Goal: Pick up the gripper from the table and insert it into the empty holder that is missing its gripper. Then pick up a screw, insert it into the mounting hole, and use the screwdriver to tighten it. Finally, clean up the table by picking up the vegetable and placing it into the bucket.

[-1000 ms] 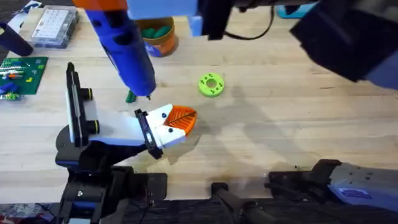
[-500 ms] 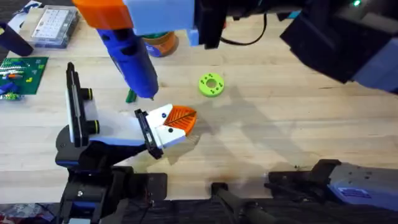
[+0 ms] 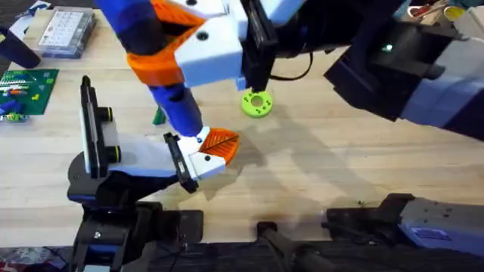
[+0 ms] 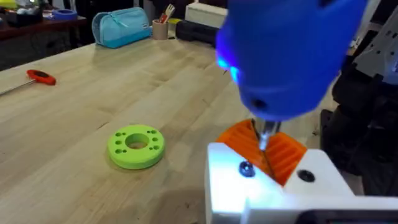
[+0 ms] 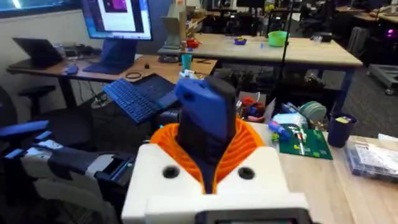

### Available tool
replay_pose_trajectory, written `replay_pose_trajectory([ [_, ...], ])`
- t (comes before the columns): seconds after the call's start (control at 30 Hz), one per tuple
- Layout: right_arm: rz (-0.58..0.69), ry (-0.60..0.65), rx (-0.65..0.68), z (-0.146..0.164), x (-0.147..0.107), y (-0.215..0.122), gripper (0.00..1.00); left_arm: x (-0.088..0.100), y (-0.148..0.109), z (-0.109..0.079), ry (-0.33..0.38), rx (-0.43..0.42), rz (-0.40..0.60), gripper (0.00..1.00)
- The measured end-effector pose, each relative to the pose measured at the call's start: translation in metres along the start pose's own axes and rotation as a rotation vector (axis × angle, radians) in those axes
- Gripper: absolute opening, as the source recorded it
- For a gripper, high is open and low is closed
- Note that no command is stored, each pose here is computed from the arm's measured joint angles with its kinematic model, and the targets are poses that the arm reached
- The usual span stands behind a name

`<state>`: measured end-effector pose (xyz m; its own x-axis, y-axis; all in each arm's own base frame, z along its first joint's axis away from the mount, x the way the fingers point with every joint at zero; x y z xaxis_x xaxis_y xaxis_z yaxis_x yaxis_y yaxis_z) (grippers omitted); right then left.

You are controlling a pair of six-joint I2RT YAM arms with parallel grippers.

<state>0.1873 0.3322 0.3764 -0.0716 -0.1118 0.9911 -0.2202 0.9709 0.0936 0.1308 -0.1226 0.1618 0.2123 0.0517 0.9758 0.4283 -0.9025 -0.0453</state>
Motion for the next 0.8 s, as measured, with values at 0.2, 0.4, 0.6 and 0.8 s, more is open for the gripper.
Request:
replay_pose_trajectory([
  [0.2, 0.012, -0.014, 0.017, 0.003, -0.0076, -0.0007, 0.048, 0.0, 0.0, 0.0, 0.001, 0.0, 0.0, 0.02],
  [0.4, 0.011, -0.037, 0.021, 0.0035, -0.0074, -0.0007, 0.047, 0.0, 0.0, 0.0, 0.0, 0.0, 0.0, 0.02],
  [0.6, 0.012, -0.042, 0.021, 0.0035, -0.0077, -0.0007, 0.047, 0.0, 0.0, 0.0, 0.0, 0.0, 0.0, 0.02],
  [0.8, 0.012, -0.047, 0.021, 0.0035, -0.0077, -0.0007, 0.047, 0.0, 0.0, 0.0, 0.0, 0.0, 0.0, 0.02],
])
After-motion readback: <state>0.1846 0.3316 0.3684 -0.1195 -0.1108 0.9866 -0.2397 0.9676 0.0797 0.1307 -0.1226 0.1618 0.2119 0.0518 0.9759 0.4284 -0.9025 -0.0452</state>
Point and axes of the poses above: each hand's point on the last joint's axis, 136 mm out from that joint toward the fingers, its own y axis out along the fingers, its own z axis along the line the jaws close on, x = y × z, the point moved 4 cm from there along -y, back along the fingers, and after that the axes turned 4 degrees about -y, right-handed, at the moved point
